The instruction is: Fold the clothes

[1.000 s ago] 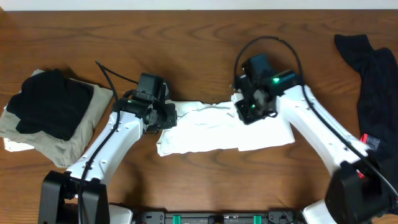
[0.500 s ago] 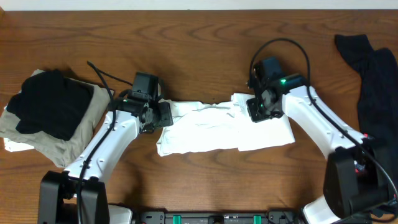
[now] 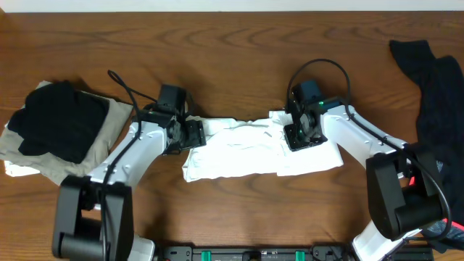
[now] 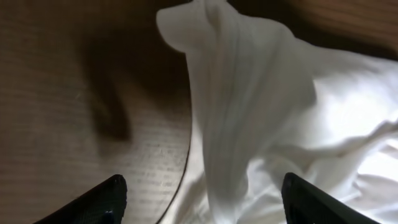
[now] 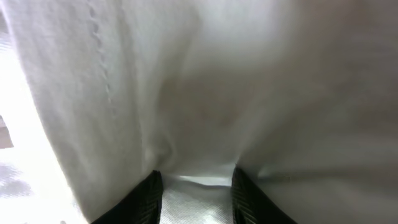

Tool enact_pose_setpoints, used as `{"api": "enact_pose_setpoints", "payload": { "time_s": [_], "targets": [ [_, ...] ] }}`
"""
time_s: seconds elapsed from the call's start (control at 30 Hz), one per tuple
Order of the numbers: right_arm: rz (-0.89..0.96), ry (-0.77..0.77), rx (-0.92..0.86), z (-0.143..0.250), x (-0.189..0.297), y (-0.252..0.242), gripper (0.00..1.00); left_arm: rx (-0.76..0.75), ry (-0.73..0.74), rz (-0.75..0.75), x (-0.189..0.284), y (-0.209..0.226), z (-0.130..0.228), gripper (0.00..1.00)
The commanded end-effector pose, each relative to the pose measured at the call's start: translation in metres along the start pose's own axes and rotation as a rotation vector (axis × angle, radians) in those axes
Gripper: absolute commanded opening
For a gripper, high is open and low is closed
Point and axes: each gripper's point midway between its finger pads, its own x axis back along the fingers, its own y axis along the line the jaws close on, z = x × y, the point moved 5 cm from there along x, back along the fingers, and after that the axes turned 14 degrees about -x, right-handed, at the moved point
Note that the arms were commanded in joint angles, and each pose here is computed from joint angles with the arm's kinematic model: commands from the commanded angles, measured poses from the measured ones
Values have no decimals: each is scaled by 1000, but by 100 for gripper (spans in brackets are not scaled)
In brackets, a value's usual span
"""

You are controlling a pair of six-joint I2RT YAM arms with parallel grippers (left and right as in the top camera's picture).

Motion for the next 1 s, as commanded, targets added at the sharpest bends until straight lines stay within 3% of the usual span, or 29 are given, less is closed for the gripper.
{"api": "enact_pose_setpoints", "payload": {
  "time_s": [0.0, 0.17, 0.27, 0.43, 0.5, 0.63, 0.7, 0.97],
  "targets": [
    [-14, 30, -14, 5, -6, 0, 35, -23, 36, 76, -13, -6, 2, 81],
    [-14, 29, -14, 5, -6, 0, 35, 7, 129, 86, -35, -4, 15, 82],
    [-14, 30, -14, 5, -6, 0, 35, 31, 217, 189, -46, -14, 28, 80],
    [-15, 26, -14, 5, -6, 0, 35, 60, 284, 325, -51, -29, 40, 62],
    [-16, 24, -13, 4, -6, 0, 35, 62, 289, 326, -51, -29, 41, 49],
    [-16, 24, -13, 4, -6, 0, 35, 62, 292, 325, -51, -28, 42, 32],
    [-17, 24, -13, 4, -6, 0, 35, 63, 291, 322, -51, -28, 41, 9],
    [-31, -5, -10, -3, 9, 5, 30, 110, 248, 169, -34, 9, 32, 6]
  ]
}}
